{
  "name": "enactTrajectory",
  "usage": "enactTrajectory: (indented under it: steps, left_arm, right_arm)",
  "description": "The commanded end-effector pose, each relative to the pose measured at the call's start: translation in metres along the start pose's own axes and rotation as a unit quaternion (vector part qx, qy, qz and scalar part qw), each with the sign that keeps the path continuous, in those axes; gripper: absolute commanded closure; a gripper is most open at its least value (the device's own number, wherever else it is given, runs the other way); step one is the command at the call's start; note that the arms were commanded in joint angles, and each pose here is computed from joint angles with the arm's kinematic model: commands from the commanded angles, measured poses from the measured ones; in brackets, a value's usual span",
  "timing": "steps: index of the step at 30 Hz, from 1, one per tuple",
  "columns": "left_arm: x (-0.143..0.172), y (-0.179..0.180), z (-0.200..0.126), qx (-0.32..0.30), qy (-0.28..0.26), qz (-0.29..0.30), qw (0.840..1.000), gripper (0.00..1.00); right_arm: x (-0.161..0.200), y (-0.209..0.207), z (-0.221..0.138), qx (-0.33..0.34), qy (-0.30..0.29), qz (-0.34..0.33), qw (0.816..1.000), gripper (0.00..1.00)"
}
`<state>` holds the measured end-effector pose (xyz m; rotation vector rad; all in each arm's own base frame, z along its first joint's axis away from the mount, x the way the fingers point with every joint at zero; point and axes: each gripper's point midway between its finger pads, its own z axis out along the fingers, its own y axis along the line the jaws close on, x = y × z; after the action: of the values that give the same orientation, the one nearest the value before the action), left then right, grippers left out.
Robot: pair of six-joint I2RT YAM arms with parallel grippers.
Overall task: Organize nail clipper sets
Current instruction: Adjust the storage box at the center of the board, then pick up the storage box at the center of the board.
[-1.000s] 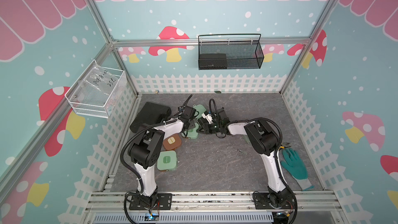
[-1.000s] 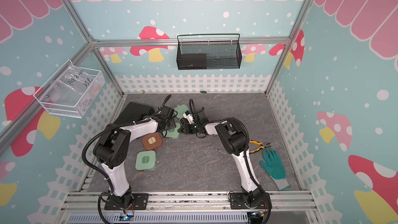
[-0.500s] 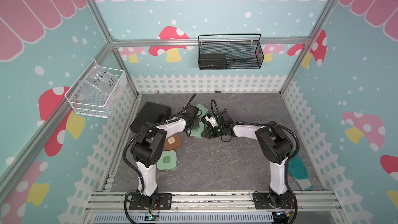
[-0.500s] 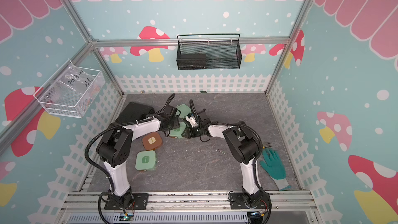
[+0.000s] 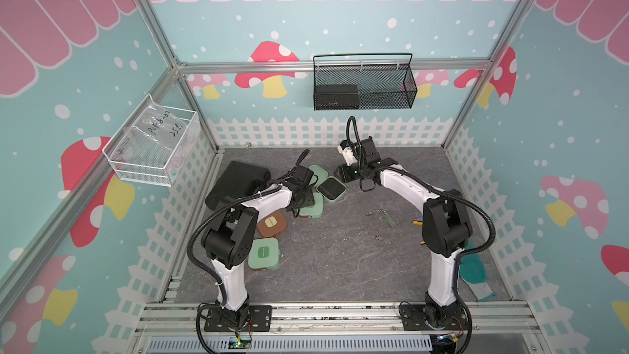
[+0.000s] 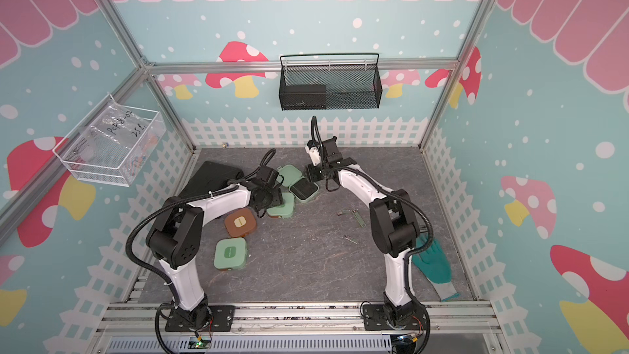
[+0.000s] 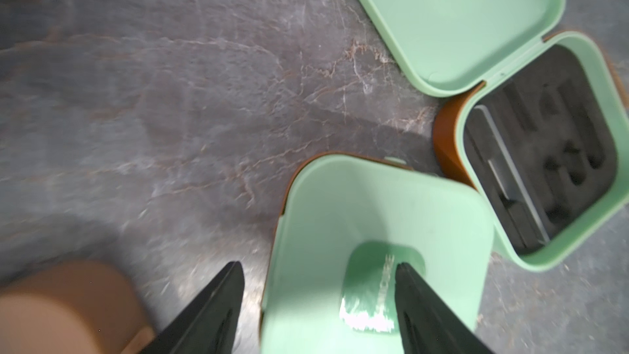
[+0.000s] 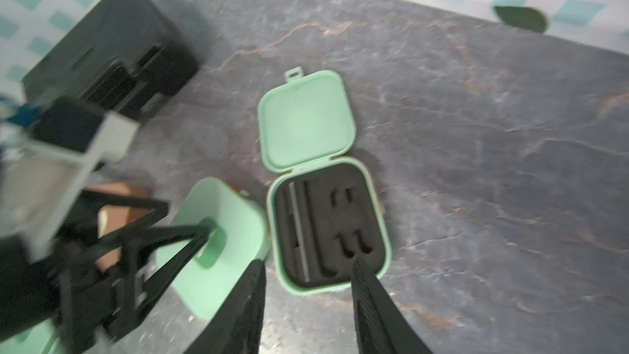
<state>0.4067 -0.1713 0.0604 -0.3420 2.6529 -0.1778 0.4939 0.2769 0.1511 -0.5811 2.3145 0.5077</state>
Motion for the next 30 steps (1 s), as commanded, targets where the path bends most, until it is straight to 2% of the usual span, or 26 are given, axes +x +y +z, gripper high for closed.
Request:
enactTrajectory:
  steps: [1, 7, 14, 17, 20, 22, 25, 30]
  left_arm:
    - [-0.011, 0.004, -0.032, 0.002, -0.023, 0.001, 1.0, 0.26]
    - [-0.017, 0.003, -0.062, 0.02, -0.04, -0.005, 0.999, 0.24]
    - [-0.017, 0.006, -0.081, 0.034, -0.054, -0.012, 0.998, 0.24]
    - [-0.016, 0.007, -0.084, 0.034, -0.054, -0.012, 0.998, 0.24]
    - [-0.013, 0.008, -0.084, 0.036, -0.051, -0.012, 0.998, 0.24]
    - [-0.011, 0.008, -0.084, 0.037, -0.049, -0.013, 0.998, 0.24]
    - [-0.009, 0.008, -0.085, 0.04, -0.047, -0.013, 0.998, 0.24]
    - [-0.009, 0.006, -0.091, 0.053, -0.047, -0.013, 0.997, 0.24]
  right_arm:
    - [0.037, -0.03, 0.029, 0.047, 0.085, -0.037, 0.995, 0.6]
    - [0.05, -0.04, 0.058, 0.046, 0.105, -0.036, 0.993, 0.65]
    - [0.077, -0.053, 0.079, 0.063, 0.133, -0.02, 0.989, 0.7]
    - [0.085, -0.057, 0.084, 0.07, 0.14, -0.014, 0.988, 0.77]
    - [0.091, -0.057, 0.088, 0.067, 0.144, -0.009, 0.987, 0.9]
    - [0.095, -0.055, 0.089, 0.061, 0.146, -0.006, 0.987, 0.95]
    - [0.098, -0.052, 0.088, 0.054, 0.147, -0.005, 0.988, 1.0]
    - [0.1, -0.051, 0.077, 0.058, 0.148, -0.007, 0.987, 1.0]
